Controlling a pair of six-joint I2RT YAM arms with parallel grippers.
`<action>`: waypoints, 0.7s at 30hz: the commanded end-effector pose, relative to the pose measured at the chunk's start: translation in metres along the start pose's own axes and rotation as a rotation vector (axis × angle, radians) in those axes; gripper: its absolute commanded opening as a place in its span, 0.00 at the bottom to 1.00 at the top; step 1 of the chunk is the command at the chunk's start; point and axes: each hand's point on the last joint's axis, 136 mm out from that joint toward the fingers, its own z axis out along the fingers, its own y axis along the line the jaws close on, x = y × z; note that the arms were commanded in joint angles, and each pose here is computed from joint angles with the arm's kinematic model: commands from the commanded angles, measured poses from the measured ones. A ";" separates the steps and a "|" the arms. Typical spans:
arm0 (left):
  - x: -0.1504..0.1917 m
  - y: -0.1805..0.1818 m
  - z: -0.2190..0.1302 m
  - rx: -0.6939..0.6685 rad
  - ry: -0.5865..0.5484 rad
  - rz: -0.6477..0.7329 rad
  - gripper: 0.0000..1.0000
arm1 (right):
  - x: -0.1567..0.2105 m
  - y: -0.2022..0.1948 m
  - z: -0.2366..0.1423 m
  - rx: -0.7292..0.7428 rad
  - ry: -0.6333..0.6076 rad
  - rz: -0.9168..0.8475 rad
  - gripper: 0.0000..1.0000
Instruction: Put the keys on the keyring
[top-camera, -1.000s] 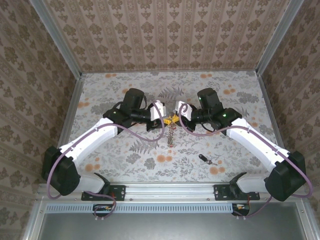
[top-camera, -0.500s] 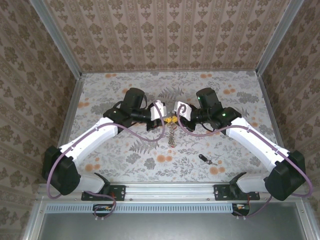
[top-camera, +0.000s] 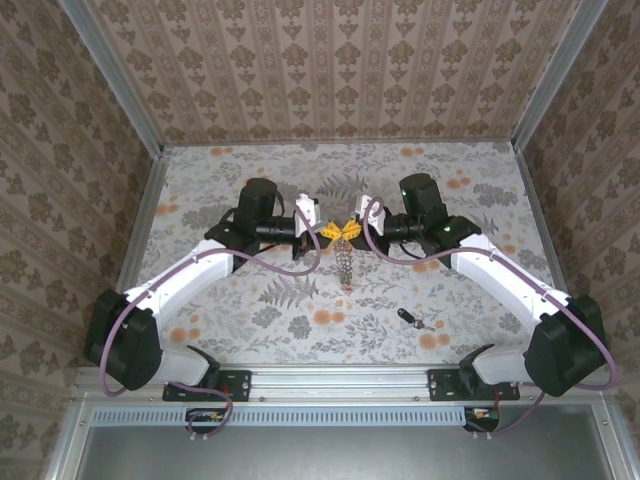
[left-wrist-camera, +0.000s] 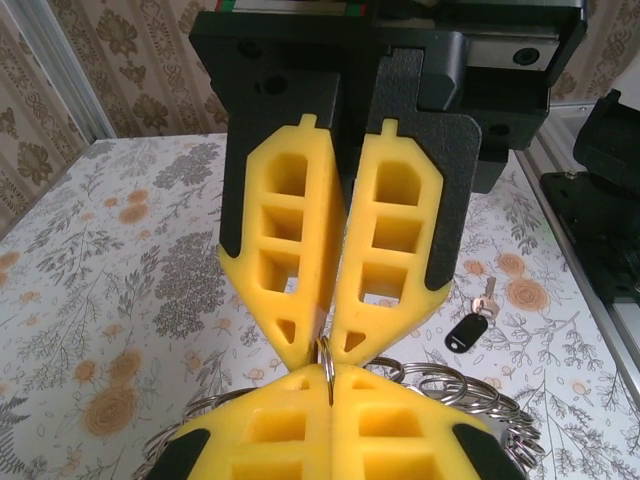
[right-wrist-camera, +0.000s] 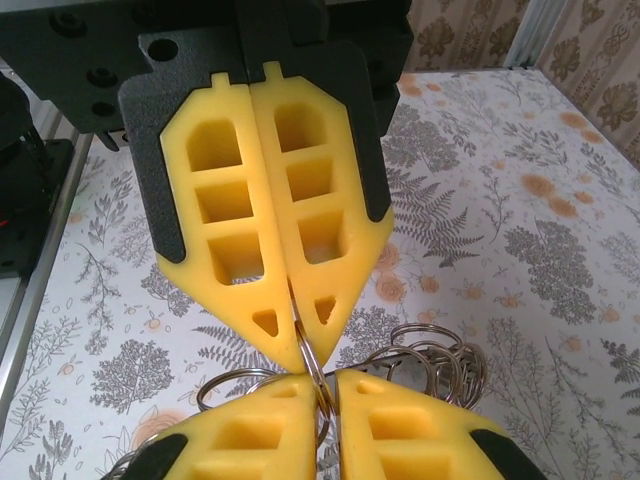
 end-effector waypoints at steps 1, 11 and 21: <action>-0.040 -0.016 -0.009 0.057 -0.131 0.088 0.00 | 0.003 -0.002 0.004 -0.007 -0.016 0.003 0.06; 0.002 -0.005 -0.013 -0.045 0.140 0.101 0.17 | 0.009 -0.003 -0.004 0.024 0.101 -0.038 0.00; 0.008 -0.005 -0.002 -0.037 0.258 0.143 0.25 | 0.004 0.003 -0.003 0.035 0.143 -0.079 0.00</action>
